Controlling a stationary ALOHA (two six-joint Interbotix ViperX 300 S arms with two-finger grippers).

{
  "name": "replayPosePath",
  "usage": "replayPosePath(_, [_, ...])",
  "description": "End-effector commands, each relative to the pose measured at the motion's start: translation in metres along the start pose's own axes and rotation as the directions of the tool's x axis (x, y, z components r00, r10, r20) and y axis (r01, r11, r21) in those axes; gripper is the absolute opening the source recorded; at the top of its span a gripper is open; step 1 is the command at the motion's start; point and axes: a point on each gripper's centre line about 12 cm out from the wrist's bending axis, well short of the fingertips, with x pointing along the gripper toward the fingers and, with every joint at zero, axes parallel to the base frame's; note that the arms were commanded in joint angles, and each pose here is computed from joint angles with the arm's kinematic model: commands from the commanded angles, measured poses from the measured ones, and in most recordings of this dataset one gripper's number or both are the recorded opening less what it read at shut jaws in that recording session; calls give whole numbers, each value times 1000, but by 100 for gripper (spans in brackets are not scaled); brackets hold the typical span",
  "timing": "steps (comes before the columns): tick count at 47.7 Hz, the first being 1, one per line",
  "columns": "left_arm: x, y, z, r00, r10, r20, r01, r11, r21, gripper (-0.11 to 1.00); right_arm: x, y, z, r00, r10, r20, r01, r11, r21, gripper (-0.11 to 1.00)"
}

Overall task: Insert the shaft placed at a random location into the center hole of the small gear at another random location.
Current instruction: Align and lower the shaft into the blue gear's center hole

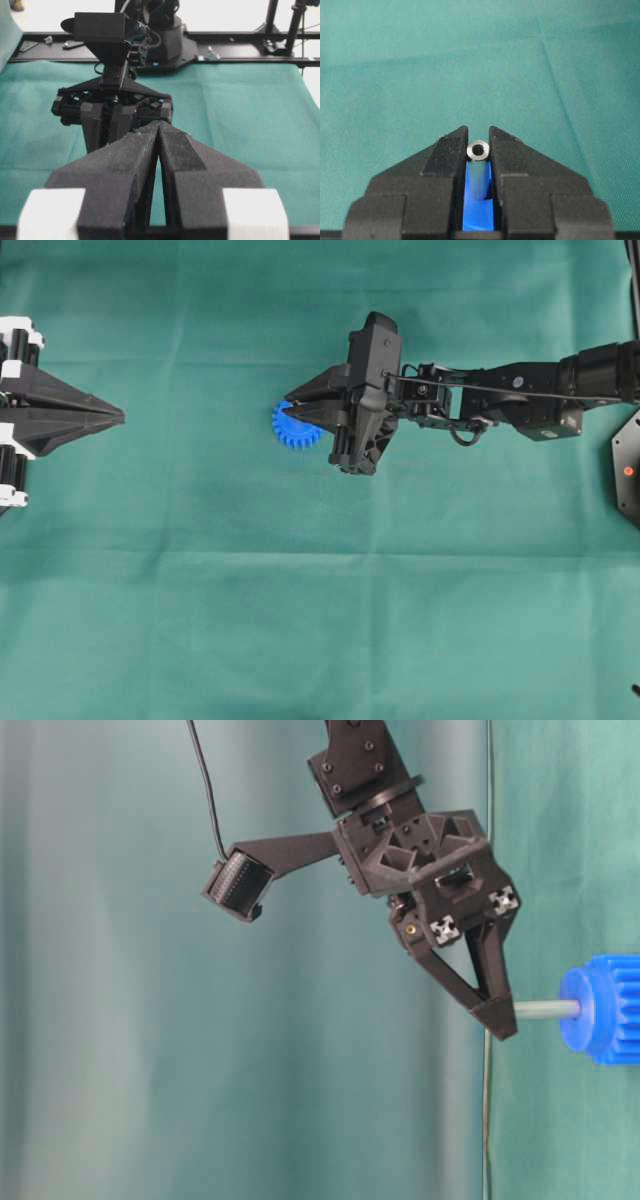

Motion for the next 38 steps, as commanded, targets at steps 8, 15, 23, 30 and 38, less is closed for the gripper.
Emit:
replayPosePath(8, [2, 0, 5, 1000, -2, 15, 2, 1000, 2, 0, -11, 0, 30, 997, 2, 80, 0, 1000, -21, 14])
replayPosePath(15, [2, 0, 5, 1000, -2, 15, 2, 1000, 2, 0, -13, 0, 33, 996, 2, 84, 0, 1000, -28, 14])
replayPosePath(23, [2, 0, 6, 1000, -2, 17, 2, 1000, 2, 0, -12, 0, 32, 997, 2, 78, 0, 999, -33, 14])
replayPosePath(30, [2, 0, 6, 1000, -2, 17, 2, 1000, 2, 0, -10, -1, 30, 997, 1, 74, 2, 999, -32, 14])
replayPosePath(38, [2, 0, 6, 1000, -2, 17, 2, 1000, 2, 0, -5, -1, 21, 998, -1, 55, 3, 999, -33, 14])
